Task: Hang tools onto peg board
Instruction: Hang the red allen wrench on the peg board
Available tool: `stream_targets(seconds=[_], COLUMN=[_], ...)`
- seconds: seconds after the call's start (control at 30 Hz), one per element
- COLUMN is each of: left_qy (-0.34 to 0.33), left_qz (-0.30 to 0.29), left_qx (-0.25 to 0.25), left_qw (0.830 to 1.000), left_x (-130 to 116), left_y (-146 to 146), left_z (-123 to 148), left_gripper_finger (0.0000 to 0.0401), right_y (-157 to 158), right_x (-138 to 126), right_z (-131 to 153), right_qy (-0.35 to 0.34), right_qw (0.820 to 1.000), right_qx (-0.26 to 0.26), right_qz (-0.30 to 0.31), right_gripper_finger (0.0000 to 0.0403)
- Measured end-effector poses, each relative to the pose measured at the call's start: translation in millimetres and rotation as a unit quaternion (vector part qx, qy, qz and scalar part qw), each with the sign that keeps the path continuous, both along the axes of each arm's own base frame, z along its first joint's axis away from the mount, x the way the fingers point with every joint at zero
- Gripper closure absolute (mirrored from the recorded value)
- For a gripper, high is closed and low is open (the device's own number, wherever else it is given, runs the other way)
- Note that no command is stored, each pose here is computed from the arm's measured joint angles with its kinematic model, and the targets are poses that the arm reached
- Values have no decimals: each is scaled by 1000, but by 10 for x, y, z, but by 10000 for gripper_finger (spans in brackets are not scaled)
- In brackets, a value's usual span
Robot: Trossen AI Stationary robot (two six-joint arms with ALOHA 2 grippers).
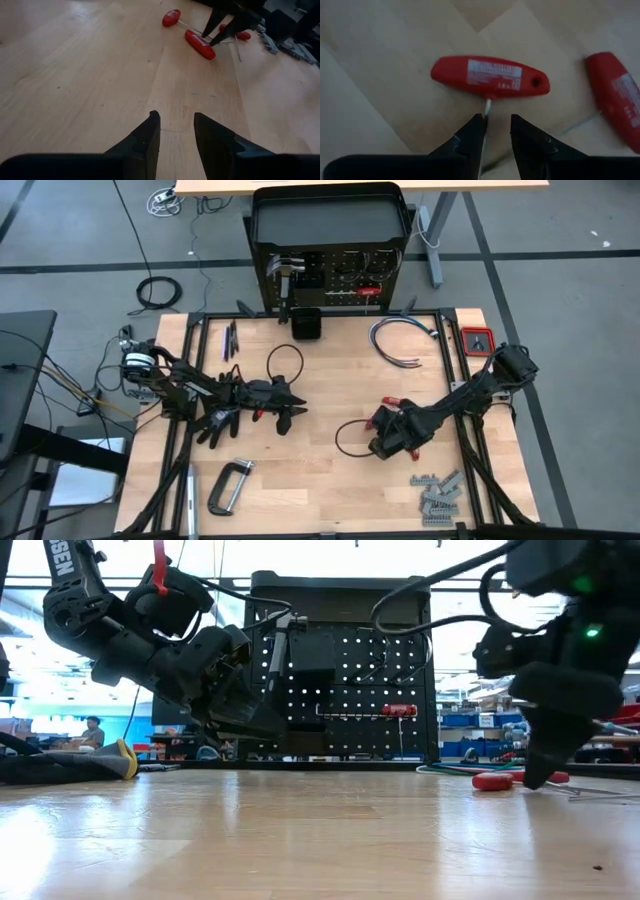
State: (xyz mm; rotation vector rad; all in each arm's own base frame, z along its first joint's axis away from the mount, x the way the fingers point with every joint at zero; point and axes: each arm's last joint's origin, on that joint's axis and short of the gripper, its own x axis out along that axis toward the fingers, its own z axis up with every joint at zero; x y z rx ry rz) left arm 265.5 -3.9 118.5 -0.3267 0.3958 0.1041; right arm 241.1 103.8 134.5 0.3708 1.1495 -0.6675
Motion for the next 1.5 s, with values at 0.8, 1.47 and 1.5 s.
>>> stream_targets(seconds=[0.8,1.47,1.5], left_qy=[0,0,0], left_qz=[5,6,6], left_qx=[4,2,2], left_qw=[1000,1000,1000], left_x=[0,0,0], left_y=[3,3,3], left_z=[0,-1,-1], left_gripper_finger=[276,276,276], right_y=[-666,-2917,-2953], right_x=[536,846,851], right_z=[393,630,582], right_qy=[-48,-308,-310], right_qw=[996,888,886], right_qx=[-74,-260,-259], right_qz=[34,-223,-230], right_gripper_finger=[389,397,397])
